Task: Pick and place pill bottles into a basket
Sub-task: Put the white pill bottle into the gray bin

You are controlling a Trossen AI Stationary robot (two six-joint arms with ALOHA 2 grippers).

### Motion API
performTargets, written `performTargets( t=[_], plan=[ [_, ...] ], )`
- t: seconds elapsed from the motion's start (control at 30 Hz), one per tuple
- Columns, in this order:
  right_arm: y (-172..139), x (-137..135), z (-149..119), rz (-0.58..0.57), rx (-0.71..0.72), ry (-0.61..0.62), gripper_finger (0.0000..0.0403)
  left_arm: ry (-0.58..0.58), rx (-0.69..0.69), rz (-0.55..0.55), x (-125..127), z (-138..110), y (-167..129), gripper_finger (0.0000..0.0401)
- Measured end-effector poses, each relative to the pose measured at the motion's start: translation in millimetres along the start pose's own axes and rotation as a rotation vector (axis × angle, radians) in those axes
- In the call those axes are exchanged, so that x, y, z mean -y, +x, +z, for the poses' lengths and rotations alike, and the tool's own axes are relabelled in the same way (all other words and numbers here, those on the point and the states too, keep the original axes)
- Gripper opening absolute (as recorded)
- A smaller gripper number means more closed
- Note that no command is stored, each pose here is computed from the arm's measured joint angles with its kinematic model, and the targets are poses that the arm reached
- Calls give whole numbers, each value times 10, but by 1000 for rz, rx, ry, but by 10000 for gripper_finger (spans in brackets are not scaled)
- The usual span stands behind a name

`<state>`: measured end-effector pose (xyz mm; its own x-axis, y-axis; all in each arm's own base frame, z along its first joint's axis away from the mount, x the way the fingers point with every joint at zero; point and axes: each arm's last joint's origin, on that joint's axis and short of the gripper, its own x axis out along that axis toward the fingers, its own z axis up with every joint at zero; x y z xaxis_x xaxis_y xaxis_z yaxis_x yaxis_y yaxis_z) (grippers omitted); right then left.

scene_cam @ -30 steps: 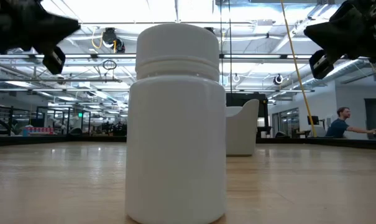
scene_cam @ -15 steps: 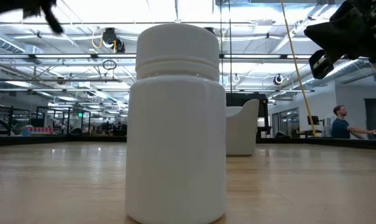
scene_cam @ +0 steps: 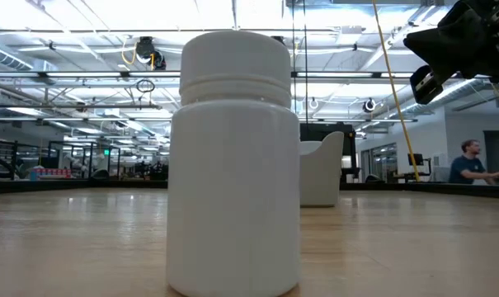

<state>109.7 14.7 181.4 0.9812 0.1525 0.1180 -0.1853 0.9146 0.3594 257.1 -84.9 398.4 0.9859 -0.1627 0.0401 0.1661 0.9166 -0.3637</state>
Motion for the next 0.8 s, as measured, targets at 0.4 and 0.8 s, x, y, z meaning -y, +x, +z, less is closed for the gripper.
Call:
performTargets(
  t=[0.4,0.8],
  plan=[
    [0,0,0,0,0,0,13,-68,-510,283,200,-41,986,37],
    [0,0,0,0,0,0,12,-135,-835,360,423,-845,1491,163]
  ],
)
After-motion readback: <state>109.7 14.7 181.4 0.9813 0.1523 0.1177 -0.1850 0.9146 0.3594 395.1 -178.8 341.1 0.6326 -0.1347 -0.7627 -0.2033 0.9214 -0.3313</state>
